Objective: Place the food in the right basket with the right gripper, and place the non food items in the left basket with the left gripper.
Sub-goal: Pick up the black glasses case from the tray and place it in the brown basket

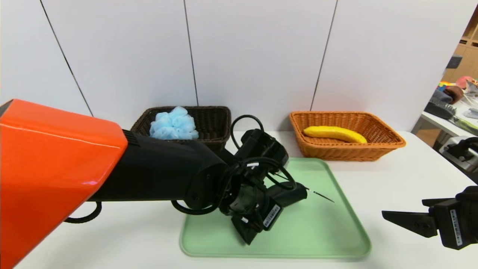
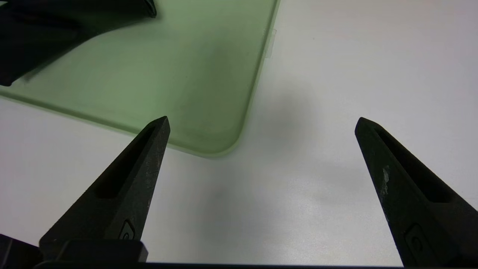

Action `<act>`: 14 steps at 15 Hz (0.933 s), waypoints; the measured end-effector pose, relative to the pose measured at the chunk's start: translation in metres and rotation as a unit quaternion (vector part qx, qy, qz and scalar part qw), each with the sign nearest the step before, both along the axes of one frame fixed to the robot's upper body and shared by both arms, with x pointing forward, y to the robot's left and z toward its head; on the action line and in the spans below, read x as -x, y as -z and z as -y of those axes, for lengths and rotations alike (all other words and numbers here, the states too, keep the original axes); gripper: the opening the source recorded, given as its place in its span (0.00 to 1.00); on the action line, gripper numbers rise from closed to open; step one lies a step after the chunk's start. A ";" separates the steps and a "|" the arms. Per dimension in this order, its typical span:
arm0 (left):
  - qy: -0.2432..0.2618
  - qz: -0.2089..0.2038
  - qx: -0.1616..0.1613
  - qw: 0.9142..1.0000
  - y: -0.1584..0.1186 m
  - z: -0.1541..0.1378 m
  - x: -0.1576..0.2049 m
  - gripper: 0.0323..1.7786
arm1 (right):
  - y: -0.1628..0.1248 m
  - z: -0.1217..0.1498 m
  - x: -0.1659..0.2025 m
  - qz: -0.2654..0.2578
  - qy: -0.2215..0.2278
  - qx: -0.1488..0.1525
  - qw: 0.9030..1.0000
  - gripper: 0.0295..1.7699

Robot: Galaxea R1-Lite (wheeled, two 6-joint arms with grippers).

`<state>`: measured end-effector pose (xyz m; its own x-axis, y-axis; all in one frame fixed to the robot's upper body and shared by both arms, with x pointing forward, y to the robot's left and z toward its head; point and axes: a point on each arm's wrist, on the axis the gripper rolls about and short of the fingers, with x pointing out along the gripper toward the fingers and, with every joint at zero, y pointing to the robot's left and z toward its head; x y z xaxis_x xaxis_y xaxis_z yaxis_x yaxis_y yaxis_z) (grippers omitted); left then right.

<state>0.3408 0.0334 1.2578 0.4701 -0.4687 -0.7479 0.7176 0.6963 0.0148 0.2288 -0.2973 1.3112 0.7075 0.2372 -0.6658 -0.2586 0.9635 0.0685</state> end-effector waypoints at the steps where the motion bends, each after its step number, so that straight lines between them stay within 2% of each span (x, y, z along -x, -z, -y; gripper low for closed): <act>1: -0.006 0.004 0.010 1.000 -0.005 -0.003 -0.001 0.29 | 0.000 0.000 0.000 0.000 0.000 0.000 1.000 0.97; 8: -0.052 0.047 0.060 0.996 -0.052 -0.042 -0.014 0.27 | -0.001 0.002 0.006 0.006 0.000 -0.002 1.000 0.97; 11: -0.086 0.086 0.072 0.990 -0.079 -0.078 -0.028 0.27 | -0.001 0.003 0.010 0.010 0.000 -0.004 1.000 0.97; 14: -0.123 0.122 0.077 0.982 -0.102 -0.127 -0.050 0.27 | 0.001 0.004 0.014 0.011 0.000 -0.003 1.000 0.97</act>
